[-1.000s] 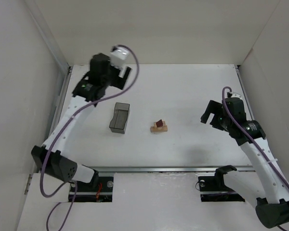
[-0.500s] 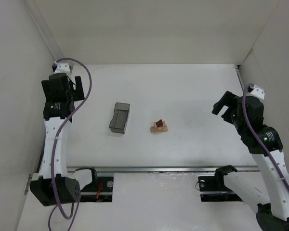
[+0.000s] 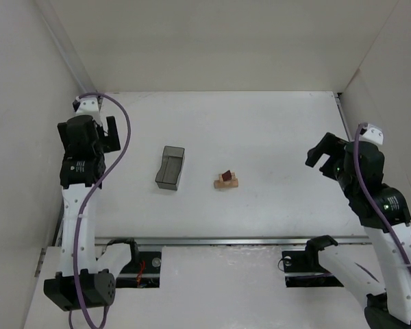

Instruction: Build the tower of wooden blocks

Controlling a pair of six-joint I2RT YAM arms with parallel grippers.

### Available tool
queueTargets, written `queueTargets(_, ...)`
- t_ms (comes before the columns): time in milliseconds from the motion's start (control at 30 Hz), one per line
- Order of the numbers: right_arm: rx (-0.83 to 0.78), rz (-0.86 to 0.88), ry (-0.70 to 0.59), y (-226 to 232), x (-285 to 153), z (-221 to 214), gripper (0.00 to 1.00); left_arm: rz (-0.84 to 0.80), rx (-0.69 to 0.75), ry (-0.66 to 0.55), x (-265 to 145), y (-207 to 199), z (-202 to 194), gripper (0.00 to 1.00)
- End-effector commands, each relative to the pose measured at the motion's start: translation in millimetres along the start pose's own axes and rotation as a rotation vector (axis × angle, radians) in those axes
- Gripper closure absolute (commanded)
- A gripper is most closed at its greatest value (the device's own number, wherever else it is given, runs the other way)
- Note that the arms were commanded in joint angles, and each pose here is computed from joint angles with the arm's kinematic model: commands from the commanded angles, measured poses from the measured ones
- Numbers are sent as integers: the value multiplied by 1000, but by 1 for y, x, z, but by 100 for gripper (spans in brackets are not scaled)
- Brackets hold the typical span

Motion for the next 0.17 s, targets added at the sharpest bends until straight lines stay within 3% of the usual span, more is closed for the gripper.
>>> queueTargets(0, -2, 36, -35, 1, -16, 11, 0, 2, -6, -32, -8, 2, 1, 0)
queueTargets(133, -7, 41, -54, -1, -20, 13, 0, -1, -3, -24, -6, 1, -2, 0)
Point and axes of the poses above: each gripper's point midway between its finger pads, its own x axis out along the fingers, its own y axis along the line the jaws close on, z = x × y, the point moved 8 cm from there along -x, back along the fingers, and after that the axes turned 15 degrees about x, right-handed, at the moved point
